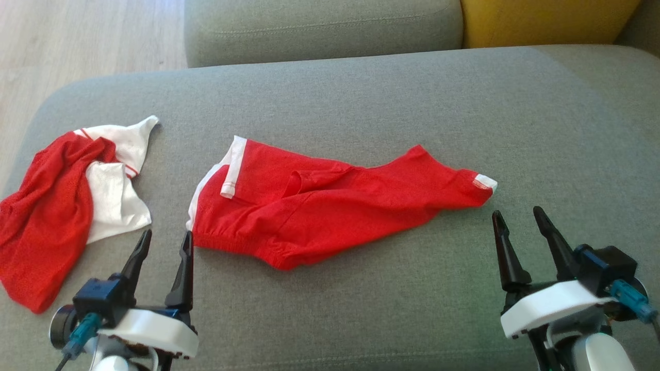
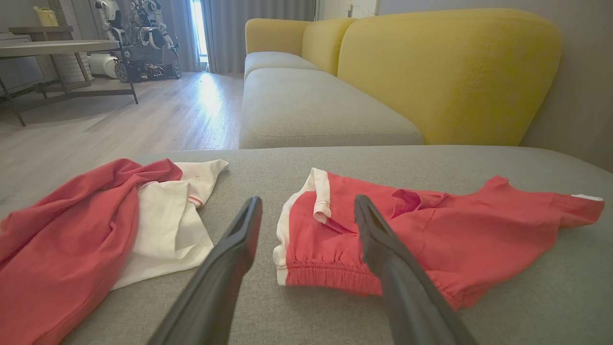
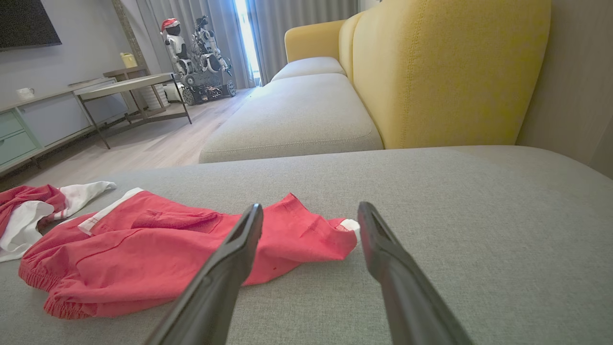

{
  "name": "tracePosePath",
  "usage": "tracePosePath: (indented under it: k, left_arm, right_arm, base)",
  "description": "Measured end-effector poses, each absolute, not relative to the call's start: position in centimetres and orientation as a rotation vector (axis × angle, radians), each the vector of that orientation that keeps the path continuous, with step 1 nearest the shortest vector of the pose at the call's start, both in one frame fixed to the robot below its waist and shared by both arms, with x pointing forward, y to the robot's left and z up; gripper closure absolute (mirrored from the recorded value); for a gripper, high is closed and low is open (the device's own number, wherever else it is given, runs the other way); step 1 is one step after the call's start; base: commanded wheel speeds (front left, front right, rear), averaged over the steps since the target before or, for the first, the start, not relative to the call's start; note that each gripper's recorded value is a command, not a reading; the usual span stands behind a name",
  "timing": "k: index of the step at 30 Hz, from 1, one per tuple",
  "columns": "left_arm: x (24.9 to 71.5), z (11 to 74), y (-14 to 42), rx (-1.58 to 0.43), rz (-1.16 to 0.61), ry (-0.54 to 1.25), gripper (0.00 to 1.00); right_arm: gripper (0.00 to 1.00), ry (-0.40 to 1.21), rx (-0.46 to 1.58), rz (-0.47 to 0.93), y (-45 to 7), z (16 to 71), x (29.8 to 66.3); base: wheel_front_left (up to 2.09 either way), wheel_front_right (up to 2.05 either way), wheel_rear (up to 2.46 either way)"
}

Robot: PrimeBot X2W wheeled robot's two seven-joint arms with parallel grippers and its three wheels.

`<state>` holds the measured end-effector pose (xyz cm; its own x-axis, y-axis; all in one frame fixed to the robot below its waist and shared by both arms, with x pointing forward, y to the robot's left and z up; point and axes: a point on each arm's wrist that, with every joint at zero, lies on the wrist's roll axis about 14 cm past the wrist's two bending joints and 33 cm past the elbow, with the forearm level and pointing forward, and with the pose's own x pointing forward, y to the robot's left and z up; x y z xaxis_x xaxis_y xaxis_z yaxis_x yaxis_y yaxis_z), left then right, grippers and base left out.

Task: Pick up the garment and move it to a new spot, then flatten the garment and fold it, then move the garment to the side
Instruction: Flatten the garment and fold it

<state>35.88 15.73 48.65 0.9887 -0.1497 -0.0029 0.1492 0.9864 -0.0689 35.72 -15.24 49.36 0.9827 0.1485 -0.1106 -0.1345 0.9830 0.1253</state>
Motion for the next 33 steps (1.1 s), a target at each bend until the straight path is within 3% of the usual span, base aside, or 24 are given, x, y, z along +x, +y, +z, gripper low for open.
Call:
tracePosePath:
  k: [12, 23, 32, 33]
  left_arm:
    - [36.0, 48.0, 14.5, -0.079, -0.184, 0.025, 0.0]
    - [33.6, 40.3, 6.8, -0.245, -0.387, 0.389, 0.0]
    - [35.9, 39.5, 4.5, -0.275, -0.455, 0.399, 0.0]
    - [36.1, 39.7, 4.3, -0.282, -0.465, 0.388, 0.58]
  right_arm:
    - [0.0, 0.133, 0.119, 0.143, -15.2, 48.9, 35.9]
    - [0.0, 0.173, 0.134, 0.134, -15.3, 47.4, 36.8]
    - [0.0, 0.177, 0.14, 0.108, -16.1, 47.0, 37.6]
    - [0.0, 0.175, 0.14, 0.107, -16.2, 47.0, 37.7]
  base:
    - [0.0, 0.0, 0.0]
    - [0.0, 0.0, 0.0]
    - [0.0, 0.0, 0.0]
    - [0.0, 0.0, 0.0]
